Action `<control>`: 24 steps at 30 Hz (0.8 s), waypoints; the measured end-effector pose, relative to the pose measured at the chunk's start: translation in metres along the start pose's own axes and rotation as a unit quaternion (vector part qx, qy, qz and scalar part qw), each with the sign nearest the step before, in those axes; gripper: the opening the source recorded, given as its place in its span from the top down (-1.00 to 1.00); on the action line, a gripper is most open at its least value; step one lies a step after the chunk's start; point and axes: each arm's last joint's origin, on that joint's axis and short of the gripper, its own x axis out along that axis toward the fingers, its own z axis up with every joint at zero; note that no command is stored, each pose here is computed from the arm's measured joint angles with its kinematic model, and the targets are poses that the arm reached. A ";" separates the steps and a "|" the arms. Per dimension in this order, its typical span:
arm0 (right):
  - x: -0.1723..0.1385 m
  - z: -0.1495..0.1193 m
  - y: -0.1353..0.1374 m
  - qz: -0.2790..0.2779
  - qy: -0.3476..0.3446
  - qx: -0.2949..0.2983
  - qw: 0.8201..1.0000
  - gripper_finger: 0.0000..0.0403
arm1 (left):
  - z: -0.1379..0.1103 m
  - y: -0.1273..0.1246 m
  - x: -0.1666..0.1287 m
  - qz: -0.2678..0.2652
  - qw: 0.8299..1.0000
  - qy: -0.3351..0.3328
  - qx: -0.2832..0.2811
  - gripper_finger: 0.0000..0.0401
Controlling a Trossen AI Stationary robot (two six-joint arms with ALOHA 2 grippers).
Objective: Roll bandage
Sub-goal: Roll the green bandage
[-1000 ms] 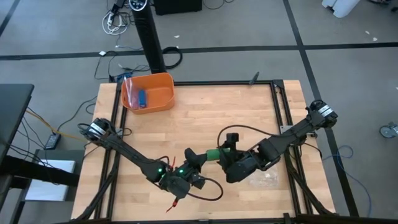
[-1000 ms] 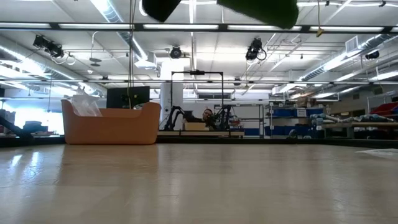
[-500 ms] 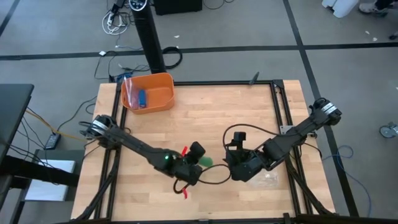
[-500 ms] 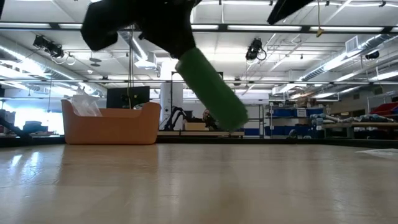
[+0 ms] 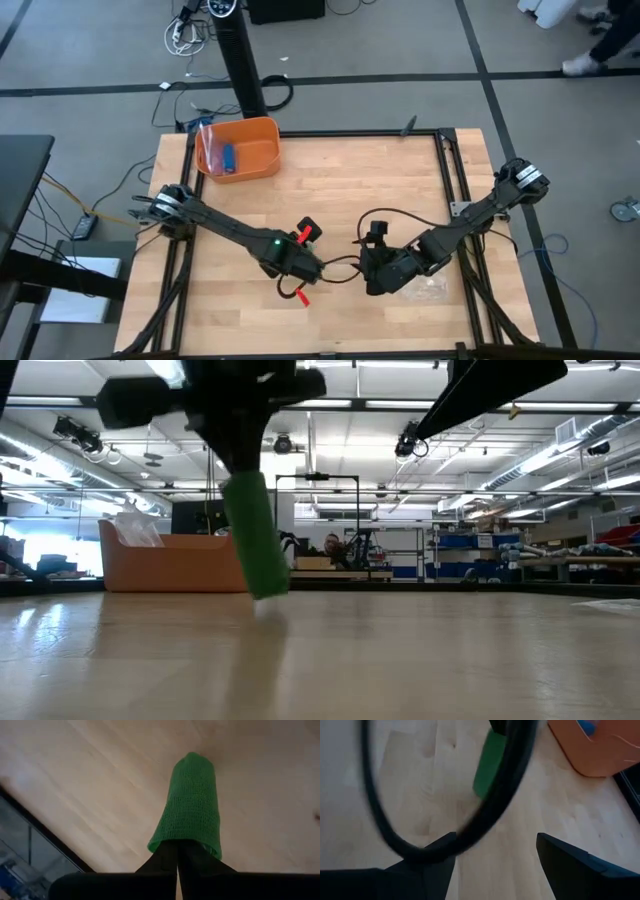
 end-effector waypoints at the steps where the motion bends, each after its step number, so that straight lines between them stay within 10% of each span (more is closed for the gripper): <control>1: 0.001 -0.002 0.001 0.001 -0.003 -0.001 1.000 -0.36 | 0.001 -0.001 0.006 -0.006 1.000 0.012 0.001 1.00; 24: 0.003 -0.004 0.003 0.020 -0.008 -0.002 1.000 -0.34 | 0.012 0.011 0.002 -0.021 0.997 0.009 -0.069 0.55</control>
